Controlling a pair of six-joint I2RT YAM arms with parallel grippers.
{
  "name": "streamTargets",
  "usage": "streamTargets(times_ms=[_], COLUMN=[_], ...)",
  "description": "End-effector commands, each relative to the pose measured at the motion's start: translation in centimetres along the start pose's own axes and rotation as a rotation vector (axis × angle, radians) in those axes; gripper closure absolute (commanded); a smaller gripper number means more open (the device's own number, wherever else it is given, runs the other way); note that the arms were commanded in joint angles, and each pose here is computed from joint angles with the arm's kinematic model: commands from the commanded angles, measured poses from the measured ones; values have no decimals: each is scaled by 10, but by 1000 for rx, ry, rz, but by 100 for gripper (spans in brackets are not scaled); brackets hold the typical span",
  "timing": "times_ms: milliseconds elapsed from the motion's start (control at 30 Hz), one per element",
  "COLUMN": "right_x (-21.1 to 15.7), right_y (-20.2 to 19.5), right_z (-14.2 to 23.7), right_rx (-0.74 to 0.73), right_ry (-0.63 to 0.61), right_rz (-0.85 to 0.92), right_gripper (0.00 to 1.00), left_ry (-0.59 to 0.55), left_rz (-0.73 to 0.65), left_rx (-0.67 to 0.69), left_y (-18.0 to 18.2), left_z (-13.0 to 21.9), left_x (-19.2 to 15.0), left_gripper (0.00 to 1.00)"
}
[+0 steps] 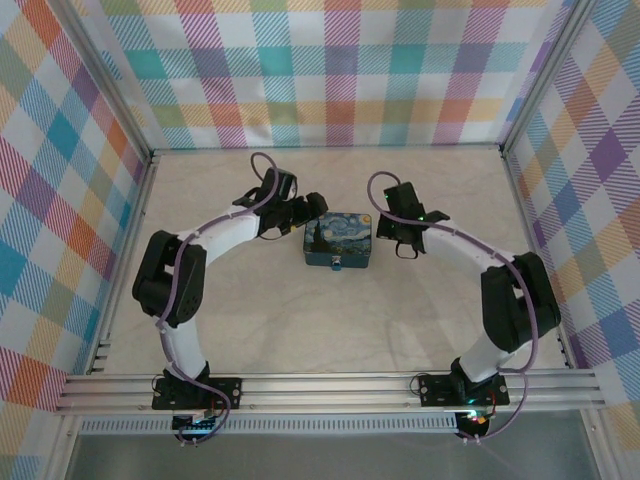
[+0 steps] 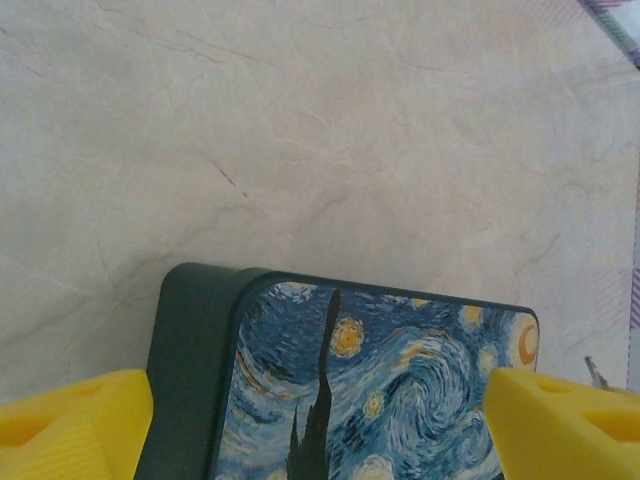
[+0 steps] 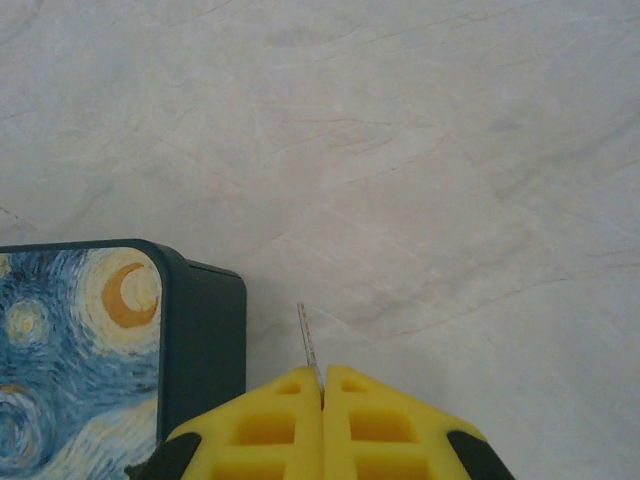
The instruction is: Unlock a padlock with a key
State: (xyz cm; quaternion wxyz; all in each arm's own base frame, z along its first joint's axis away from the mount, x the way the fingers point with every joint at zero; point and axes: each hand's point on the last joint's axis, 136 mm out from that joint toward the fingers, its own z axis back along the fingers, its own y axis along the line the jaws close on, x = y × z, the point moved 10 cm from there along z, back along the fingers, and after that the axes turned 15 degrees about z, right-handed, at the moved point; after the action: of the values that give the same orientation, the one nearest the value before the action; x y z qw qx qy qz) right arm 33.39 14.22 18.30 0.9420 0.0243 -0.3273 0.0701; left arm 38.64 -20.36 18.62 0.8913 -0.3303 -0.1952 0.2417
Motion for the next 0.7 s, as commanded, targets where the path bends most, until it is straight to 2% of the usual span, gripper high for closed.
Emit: streamTargets(times_ms=[0, 433, 567, 667], right_x=[3, -29, -37, -41], right_y=[6, 30, 41, 42], right_z=[-7, -8, -2, 0], right_rx=[57, 107, 126, 121], right_ry=[4, 81, 86, 97], right_rz=[-29, -3, 17, 15], right_gripper=[100, 100, 100, 100], left_ry=[8, 49, 55, 44], left_rz=[-8, -9, -10, -14], left_rx=[-32, -64, -68, -55], left_y=[-4, -8, -9, -8], left_z=[-4, -17, -20, -17], left_x=[8, 10, 11, 12], left_gripper=[16, 22, 22, 18])
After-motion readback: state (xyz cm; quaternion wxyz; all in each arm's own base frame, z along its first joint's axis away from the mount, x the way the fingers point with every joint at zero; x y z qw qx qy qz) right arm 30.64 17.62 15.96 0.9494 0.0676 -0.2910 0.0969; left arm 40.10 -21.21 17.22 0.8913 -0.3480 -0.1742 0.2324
